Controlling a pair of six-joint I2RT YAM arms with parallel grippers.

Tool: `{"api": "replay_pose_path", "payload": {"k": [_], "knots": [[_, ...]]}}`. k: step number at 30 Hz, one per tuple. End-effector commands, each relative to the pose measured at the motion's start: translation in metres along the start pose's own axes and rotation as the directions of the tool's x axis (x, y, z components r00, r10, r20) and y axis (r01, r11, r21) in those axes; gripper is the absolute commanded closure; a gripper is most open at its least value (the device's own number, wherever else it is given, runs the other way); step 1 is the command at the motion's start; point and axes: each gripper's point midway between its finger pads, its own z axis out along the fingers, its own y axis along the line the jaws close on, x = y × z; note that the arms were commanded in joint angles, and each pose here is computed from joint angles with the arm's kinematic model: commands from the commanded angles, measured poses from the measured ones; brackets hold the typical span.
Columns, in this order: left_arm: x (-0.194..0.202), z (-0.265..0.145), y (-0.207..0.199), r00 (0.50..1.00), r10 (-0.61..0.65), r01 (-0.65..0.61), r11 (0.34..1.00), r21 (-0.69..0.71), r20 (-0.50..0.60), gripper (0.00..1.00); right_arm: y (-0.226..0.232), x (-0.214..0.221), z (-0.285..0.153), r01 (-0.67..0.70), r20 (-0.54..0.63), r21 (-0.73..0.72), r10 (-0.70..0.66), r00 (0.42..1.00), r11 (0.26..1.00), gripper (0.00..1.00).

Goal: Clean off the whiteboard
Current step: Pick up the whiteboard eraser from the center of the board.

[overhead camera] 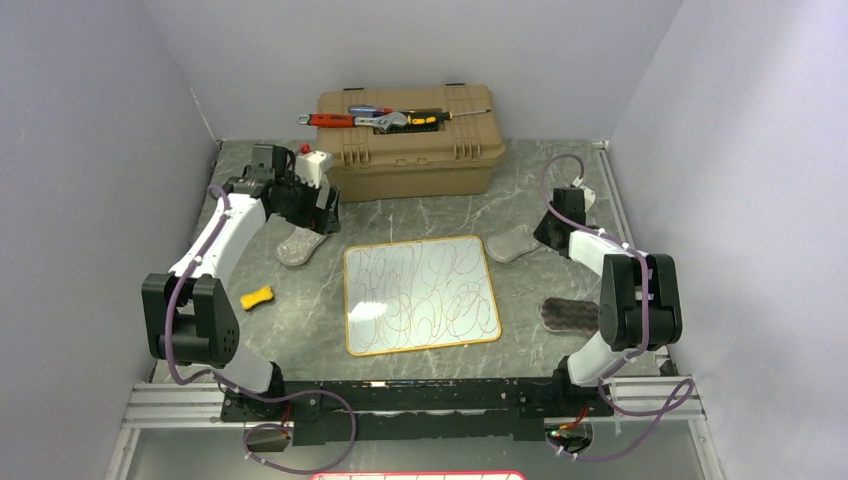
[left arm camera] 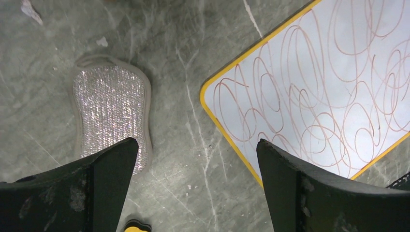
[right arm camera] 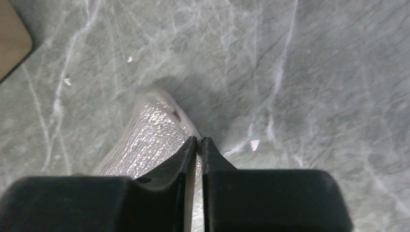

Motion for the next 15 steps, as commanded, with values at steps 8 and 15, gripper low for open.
{"api": "replay_pose_path", "payload": {"k": [8,15], "knots": [[-0.057,-0.057,-0.051,0.961,0.228,-0.253,0.952,0.169,0.155,0.01,0.123,-0.044,-0.101,0.264,0.215,-0.405,-0.190,0.958,0.876,1.00],[-0.049,-0.101,-0.095,0.860,0.403,-0.480,0.847,0.229,0.313,0.00,0.219,-0.022,-0.223,0.537,0.392,-0.656,-0.367,0.843,0.531,1.00]]}}
